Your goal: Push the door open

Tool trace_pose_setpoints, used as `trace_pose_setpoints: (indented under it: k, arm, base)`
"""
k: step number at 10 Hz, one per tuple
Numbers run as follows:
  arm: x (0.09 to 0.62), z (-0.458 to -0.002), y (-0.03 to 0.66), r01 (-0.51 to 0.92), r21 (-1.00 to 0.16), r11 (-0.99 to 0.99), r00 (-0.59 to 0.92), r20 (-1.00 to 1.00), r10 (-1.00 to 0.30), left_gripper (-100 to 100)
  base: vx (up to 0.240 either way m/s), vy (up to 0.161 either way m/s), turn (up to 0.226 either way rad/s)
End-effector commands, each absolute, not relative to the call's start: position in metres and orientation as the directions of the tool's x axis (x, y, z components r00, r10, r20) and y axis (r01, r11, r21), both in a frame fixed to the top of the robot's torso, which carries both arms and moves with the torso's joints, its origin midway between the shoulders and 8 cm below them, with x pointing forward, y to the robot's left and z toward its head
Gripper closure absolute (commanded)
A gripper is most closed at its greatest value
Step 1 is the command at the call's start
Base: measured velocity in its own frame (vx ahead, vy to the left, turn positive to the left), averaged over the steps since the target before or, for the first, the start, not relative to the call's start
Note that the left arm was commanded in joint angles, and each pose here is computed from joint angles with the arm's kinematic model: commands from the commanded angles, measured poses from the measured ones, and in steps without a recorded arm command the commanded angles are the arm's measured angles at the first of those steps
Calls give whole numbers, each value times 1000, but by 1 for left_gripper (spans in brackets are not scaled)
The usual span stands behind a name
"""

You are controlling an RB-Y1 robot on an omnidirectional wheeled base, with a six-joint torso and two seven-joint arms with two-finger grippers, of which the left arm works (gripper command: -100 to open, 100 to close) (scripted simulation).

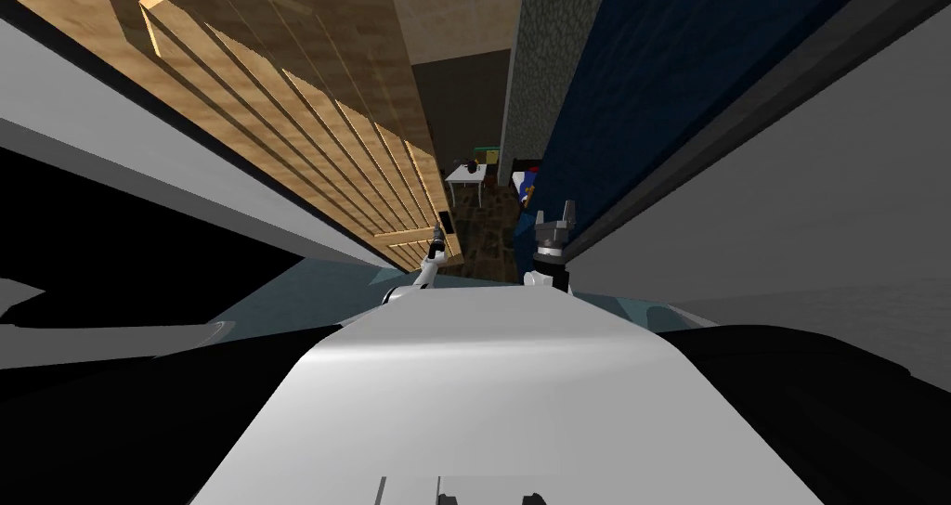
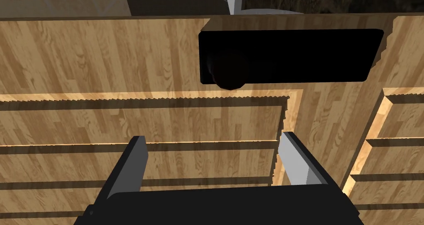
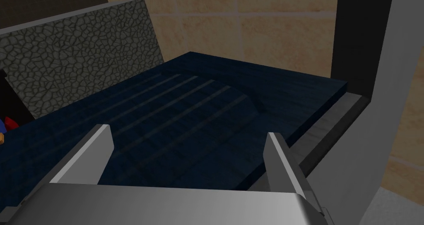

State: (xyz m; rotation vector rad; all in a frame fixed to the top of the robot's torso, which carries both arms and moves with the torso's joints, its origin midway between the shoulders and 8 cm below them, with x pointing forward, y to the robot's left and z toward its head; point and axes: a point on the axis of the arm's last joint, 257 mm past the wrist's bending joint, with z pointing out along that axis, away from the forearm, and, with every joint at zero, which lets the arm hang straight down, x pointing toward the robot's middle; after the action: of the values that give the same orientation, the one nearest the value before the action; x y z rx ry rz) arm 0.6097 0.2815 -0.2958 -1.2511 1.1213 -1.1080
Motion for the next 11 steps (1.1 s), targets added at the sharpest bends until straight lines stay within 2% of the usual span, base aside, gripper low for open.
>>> trace_pose_setpoints:
  k: [1, 8, 9, 11]
  arm:
    - [609, -295, 285, 7, -1000, 18, 129, -17, -992, -100]
    - [605, -296, 290, 16, -1000, 16, 142, -14, -990, -100]
    - [605, -296, 290, 16, -1000, 16, 142, -14, -990, 100]
    - [605, -296, 290, 16, -1000, 16, 142, -14, -990, 100]
  base:
    - [196, 22, -20]
    - [190, 16, -25]
    - [-10, -3, 7]
    - [-30, -3, -5]
